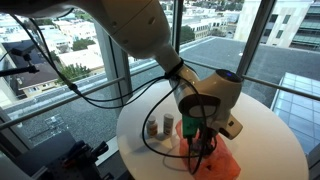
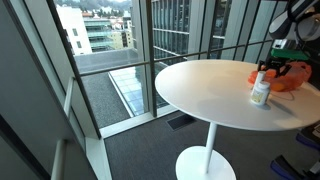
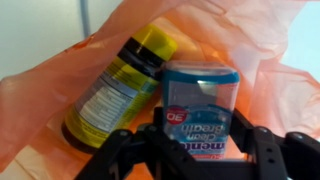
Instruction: Remove the blue and white container from the plastic bag and put it on the table
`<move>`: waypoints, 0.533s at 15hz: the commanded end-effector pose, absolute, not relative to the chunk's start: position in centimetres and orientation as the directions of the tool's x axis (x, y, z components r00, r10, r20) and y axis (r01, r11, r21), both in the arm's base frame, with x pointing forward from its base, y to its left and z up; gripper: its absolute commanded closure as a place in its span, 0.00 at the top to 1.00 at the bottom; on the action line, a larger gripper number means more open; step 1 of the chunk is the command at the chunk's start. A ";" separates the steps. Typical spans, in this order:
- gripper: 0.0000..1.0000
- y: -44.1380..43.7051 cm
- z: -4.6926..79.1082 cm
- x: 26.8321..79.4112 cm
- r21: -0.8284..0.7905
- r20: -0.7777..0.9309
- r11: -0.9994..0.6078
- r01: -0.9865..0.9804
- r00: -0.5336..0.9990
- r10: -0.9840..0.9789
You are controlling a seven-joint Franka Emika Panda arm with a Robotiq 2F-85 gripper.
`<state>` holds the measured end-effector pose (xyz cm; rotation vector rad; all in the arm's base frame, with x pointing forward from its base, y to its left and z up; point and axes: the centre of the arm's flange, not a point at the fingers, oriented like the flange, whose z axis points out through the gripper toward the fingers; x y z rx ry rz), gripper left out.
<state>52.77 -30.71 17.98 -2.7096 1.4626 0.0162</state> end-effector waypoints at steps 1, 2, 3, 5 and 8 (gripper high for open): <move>0.40 -31.0 19.8 53.0 -0.061 -0.032 -0.531 -0.845 0.533 -0.845; 0.40 -30.9 20.5 52.9 -0.060 -0.030 -0.528 -0.847 0.531 -0.847; 0.40 -30.8 21.0 52.8 -0.065 -0.033 -0.529 -0.846 0.532 -0.846; 0.40 -30.6 22.2 52.6 -0.067 -0.052 -0.533 -0.843 0.537 -0.842; 0.40 -30.0 23.7 52.1 -0.068 -0.089 -0.544 -0.836 0.548 -0.832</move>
